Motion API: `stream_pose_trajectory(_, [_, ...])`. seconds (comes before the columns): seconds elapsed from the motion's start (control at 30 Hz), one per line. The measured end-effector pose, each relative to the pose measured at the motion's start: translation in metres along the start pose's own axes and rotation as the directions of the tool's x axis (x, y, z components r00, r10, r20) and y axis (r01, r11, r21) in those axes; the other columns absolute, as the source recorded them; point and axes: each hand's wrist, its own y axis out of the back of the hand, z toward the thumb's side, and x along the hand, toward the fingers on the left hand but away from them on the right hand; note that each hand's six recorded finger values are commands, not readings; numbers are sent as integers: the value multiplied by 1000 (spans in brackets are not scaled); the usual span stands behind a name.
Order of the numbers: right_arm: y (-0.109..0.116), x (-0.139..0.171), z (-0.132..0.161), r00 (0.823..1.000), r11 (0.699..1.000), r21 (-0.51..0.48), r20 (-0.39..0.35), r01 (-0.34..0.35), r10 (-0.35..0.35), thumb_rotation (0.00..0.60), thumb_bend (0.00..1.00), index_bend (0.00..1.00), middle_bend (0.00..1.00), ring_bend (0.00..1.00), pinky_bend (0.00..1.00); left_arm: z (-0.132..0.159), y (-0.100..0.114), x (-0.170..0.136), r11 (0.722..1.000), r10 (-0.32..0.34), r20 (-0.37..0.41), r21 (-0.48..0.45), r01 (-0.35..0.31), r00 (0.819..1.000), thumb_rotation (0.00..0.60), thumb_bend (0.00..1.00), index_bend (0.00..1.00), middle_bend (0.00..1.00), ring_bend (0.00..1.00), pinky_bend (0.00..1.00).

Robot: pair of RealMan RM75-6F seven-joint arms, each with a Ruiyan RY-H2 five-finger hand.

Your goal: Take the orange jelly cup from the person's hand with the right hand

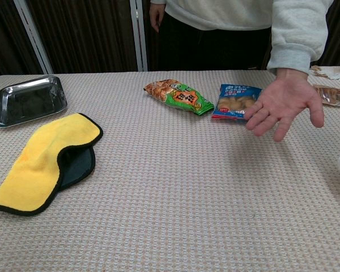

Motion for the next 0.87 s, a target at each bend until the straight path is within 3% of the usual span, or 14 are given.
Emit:
stream_pose_trajectory(0.07, [-6,-2,0,1000,1000,6,14,-16,15,600,319,496,351,246,350,0,0,0,1000,-2,2,2,2,1000,600,202,0,0,0,0])
stream_pose_trajectory(0.17, [-9,-4,0,999,1000,13,31,-28,27,600,287,394,229,103,239,0,-1,0,1000,-8,1,1,8,1000,600,204,0,0,0,0])
stream_pose_trajectory(0.27, [-9,-4,0,998,999,7,41,-37,37,600,247,303,131,21,141,0,-1,0,1000,-10,1,0,10,1000,600,203,0,0,0,0])
stream_pose_trajectory(0.37, [-8,-4,-2,998,999,3,53,-44,44,600,213,217,37,0,55,0,-1,0,1000,-11,1,0,11,1000,600,203,0,0,0,0])
stream_pose_trajectory(0.6, [6,-1,-10,994,999,-23,100,-42,44,600,190,185,0,0,10,0,-1,0,1000,-11,1,-2,11,1000,600,203,0,0,0,0])
stream_pose_trajectory(0.87, [38,9,-22,992,994,14,71,104,-105,600,183,175,0,0,0,1,-1,-1,1000,-12,4,-3,12,1000,600,204,0,0,0,0])
